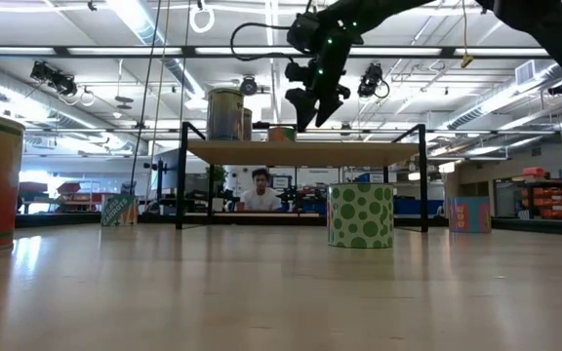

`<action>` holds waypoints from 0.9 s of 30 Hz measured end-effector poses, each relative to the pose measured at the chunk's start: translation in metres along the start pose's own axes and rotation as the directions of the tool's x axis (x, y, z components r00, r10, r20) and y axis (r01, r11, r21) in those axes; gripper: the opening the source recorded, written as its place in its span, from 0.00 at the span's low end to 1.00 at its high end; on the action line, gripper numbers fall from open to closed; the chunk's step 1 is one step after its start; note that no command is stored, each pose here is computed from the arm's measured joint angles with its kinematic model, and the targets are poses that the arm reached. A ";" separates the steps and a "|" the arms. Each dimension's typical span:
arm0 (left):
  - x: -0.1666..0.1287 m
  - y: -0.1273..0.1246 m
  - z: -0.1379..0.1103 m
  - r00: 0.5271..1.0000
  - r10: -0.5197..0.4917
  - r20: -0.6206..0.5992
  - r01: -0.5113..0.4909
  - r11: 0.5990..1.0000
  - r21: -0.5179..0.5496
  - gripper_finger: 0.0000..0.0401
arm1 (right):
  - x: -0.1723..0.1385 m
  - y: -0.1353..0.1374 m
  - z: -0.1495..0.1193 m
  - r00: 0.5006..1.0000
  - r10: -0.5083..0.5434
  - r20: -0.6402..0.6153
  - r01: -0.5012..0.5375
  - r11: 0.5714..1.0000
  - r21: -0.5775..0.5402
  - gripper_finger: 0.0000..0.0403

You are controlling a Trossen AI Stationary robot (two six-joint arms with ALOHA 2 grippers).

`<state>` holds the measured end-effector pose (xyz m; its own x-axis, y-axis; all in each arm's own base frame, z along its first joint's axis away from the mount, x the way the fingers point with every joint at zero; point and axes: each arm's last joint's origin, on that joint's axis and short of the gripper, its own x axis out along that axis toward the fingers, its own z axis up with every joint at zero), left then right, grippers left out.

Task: Pick and place cans onto a shelf
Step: Put the bottom center orange can on top of the shelf

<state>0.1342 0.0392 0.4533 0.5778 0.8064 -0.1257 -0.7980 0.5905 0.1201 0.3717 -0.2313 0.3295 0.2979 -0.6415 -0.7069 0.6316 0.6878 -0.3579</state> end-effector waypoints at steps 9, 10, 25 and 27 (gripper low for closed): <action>0.000 0.000 0.000 1.000 0.000 0.004 0.000 1.000 -0.004 0.95 | 0.000 0.002 0.004 0.994 0.104 0.042 -0.104 0.995 0.005 0.86; 0.000 0.000 0.001 1.000 0.000 0.005 0.000 1.000 -0.005 0.95 | -0.001 0.001 0.003 0.995 0.092 0.040 -0.093 0.996 0.011 0.86; -0.005 0.001 0.000 0.989 -0.147 0.005 0.147 0.989 0.010 0.95 | -0.026 0.040 -0.005 0.969 0.246 -0.031 -0.247 0.968 -0.044 0.86; -0.008 0.000 0.000 0.976 -0.218 0.007 0.218 0.976 0.010 0.95 | -0.045 0.054 -0.010 0.958 0.278 -0.072 -0.283 0.955 -0.088 0.86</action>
<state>0.1298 0.0332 0.4543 0.7388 0.6588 -0.1416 -0.6515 0.7521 0.0995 0.3854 -0.1616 0.3353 0.4093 -0.3990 -0.8205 0.4554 0.8686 -0.1953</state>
